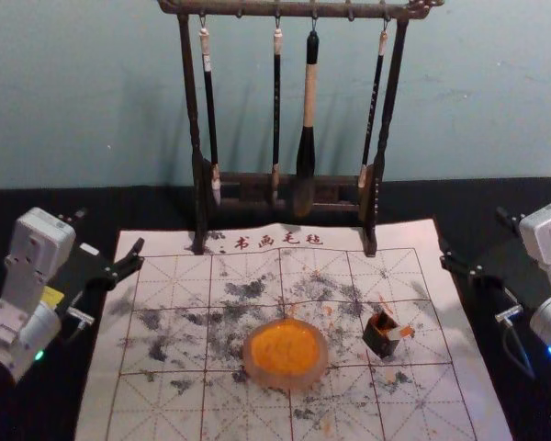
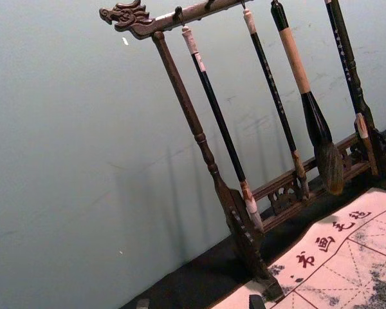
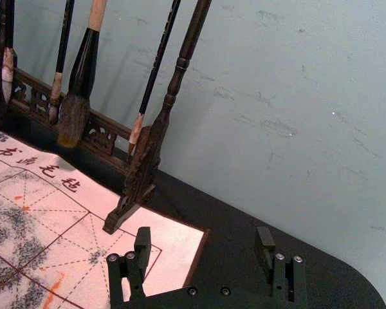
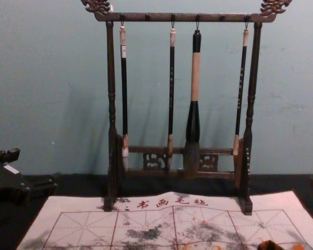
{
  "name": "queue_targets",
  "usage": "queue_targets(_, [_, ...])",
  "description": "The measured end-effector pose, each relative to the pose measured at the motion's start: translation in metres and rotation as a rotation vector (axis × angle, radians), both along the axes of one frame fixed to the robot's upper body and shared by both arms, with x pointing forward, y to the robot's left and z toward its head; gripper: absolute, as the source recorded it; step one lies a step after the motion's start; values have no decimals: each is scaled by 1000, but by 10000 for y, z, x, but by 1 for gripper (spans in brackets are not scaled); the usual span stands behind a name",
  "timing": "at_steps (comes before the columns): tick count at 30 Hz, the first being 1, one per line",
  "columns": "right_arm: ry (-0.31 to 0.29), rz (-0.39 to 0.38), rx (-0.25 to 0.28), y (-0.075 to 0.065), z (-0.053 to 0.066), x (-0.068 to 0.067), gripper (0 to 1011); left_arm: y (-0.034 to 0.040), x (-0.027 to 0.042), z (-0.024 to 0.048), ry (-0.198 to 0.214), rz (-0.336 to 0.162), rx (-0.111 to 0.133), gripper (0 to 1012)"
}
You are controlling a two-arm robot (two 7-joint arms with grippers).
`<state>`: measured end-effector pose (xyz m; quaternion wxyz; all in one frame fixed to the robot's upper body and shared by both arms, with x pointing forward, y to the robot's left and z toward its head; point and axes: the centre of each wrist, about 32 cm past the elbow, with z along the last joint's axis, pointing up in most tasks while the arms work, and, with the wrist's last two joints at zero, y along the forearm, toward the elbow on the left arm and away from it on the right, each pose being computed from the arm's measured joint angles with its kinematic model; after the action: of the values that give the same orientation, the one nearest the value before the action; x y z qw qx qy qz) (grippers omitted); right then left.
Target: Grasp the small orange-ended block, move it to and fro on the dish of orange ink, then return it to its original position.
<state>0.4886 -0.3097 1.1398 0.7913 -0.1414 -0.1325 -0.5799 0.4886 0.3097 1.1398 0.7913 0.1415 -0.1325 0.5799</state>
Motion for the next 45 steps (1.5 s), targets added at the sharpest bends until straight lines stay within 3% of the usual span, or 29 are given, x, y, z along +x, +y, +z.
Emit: queue_targets(45, [0,0,0,0,0,0,1002,0,0,0,0,0,0,1001])
